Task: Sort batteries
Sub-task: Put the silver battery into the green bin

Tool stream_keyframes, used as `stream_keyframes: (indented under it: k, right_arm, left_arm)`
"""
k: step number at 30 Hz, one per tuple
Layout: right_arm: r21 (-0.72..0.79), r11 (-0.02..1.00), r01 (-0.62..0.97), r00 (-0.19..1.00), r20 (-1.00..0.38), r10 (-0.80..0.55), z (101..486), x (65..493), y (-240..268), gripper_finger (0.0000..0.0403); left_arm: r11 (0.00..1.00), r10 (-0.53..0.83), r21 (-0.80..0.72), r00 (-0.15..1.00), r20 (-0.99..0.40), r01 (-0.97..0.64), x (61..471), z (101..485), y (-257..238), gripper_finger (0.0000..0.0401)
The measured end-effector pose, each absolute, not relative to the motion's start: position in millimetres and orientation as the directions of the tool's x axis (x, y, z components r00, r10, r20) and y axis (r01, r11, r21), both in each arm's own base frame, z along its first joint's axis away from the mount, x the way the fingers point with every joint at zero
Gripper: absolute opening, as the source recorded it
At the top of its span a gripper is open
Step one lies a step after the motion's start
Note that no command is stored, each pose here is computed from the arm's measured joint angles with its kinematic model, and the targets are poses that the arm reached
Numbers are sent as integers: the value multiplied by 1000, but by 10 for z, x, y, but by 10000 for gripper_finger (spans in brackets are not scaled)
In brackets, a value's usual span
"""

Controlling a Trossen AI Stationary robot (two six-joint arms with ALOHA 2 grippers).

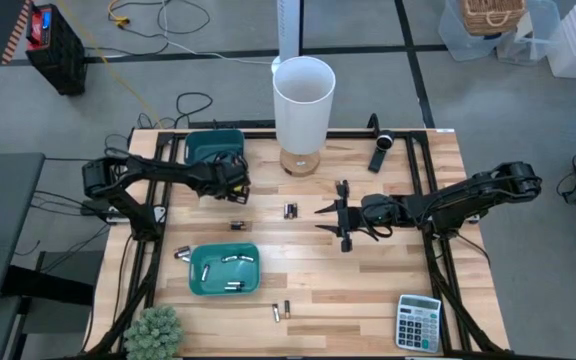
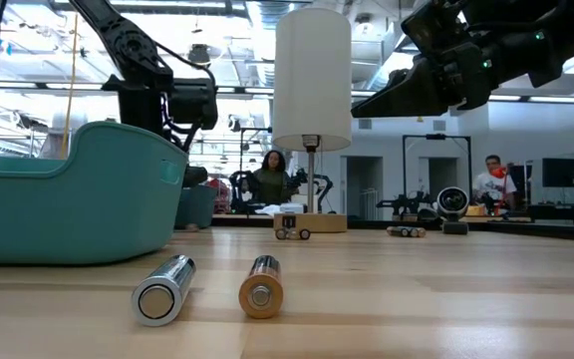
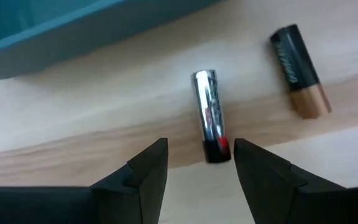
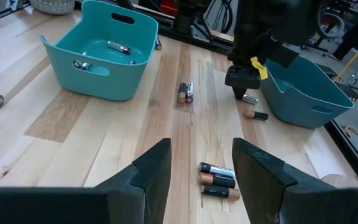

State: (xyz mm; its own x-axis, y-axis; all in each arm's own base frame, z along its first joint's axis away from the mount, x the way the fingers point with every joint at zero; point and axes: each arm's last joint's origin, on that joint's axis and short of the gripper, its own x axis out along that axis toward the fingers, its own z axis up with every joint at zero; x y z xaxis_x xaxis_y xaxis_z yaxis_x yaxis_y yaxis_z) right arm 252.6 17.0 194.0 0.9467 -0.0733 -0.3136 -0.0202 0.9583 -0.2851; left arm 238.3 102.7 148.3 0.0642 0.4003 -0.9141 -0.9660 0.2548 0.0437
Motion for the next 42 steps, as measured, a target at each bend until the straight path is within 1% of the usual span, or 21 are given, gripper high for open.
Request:
stream_keyframes:
  k: [6,12,15,21,24,36,42]
  right_arm:
    - [-285,958,-20,947,-313,-73,1940,2526,170,186]
    - [-285,958,-20,947,-313,-73,1940,2526,170,186]
    - [-285,958,-20,947,-313,-73,1940,2526,170,186]
    - [-285,958,-20,947,-313,-74,1941,2526,170,186]
    - [-285,958,-20,947,-313,-74,1941,2526,170,186]
    - [-285,958,-20,947,-313,-74,1941,2526,170,186]
    - [-285,958,-20,947,-314,-74,1941,2526,170,186]
  left_arm:
    - [257,380,-6,107,-919,-966,2344,1405,1074,178]
    - [259,376,-10,110,-920,-966,2307,1356,1066,172]
    - [277,384,-15,124,-915,-961,2321,1357,1073,147]
    - [303,395,-11,136,-908,-953,2337,1358,1082,69]
    - [312,397,-5,135,-908,-950,2336,1357,1082,41]
    - [336,419,8,142,-897,-942,2327,1403,1045,42]
    - [372,439,-31,206,-875,-928,2309,1587,933,41]
